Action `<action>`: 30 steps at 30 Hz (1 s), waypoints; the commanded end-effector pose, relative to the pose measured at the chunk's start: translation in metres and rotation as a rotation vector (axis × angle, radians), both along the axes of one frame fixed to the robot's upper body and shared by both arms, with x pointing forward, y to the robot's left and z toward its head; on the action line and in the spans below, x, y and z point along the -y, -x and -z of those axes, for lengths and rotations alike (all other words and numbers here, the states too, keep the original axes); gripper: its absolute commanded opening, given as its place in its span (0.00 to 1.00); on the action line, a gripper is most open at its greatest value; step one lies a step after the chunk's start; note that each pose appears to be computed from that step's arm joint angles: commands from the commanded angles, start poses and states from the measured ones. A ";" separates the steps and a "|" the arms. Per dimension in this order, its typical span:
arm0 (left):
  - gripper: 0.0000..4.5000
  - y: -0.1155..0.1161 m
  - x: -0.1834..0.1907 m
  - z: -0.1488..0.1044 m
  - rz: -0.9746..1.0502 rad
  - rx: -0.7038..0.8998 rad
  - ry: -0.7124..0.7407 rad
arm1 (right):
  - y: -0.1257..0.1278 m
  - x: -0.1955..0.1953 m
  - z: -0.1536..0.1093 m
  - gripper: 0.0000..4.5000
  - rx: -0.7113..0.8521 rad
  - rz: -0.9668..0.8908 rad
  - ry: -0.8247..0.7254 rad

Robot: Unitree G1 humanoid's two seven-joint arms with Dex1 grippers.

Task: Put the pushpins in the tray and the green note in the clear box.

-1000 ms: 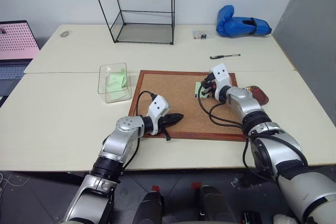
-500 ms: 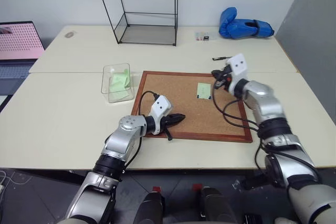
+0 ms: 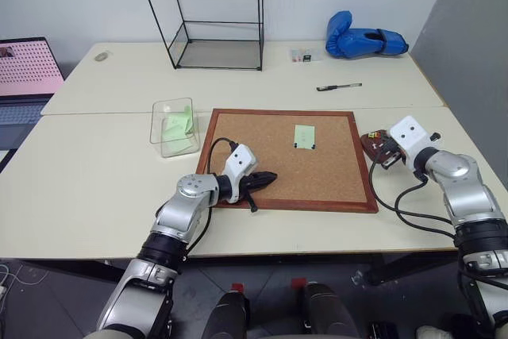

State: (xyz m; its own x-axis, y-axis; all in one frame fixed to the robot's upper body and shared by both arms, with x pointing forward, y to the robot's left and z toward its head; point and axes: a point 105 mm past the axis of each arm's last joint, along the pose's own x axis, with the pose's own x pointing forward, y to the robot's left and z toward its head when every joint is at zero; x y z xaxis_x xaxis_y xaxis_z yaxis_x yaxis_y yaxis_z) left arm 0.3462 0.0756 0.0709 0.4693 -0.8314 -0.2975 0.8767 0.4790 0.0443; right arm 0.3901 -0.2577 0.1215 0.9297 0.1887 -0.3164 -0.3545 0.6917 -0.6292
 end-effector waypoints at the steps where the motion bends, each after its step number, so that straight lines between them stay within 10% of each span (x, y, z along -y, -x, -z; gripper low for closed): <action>1: 0.00 0.004 -0.010 0.028 -0.032 -0.078 -0.082 | -0.003 0.008 -0.006 0.00 0.025 0.016 0.045; 19: 0.00 0.003 -0.013 0.030 -0.043 -0.071 -0.087 | -0.006 0.023 -0.027 0.77 0.069 0.056 0.046; 30: 0.00 0.003 -0.016 0.032 -0.043 -0.076 -0.094 | 0.011 -0.064 -0.039 0.77 -0.004 -0.199 -0.432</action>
State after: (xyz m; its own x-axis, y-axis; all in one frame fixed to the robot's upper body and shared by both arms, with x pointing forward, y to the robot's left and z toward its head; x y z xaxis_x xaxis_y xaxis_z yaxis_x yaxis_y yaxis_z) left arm 0.3469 0.0770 0.0698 0.4694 -0.8307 -0.2994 0.8782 0.4744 0.0606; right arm 0.3842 -0.2187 0.1560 0.8884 0.3968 -0.2308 -0.4579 0.8013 -0.3850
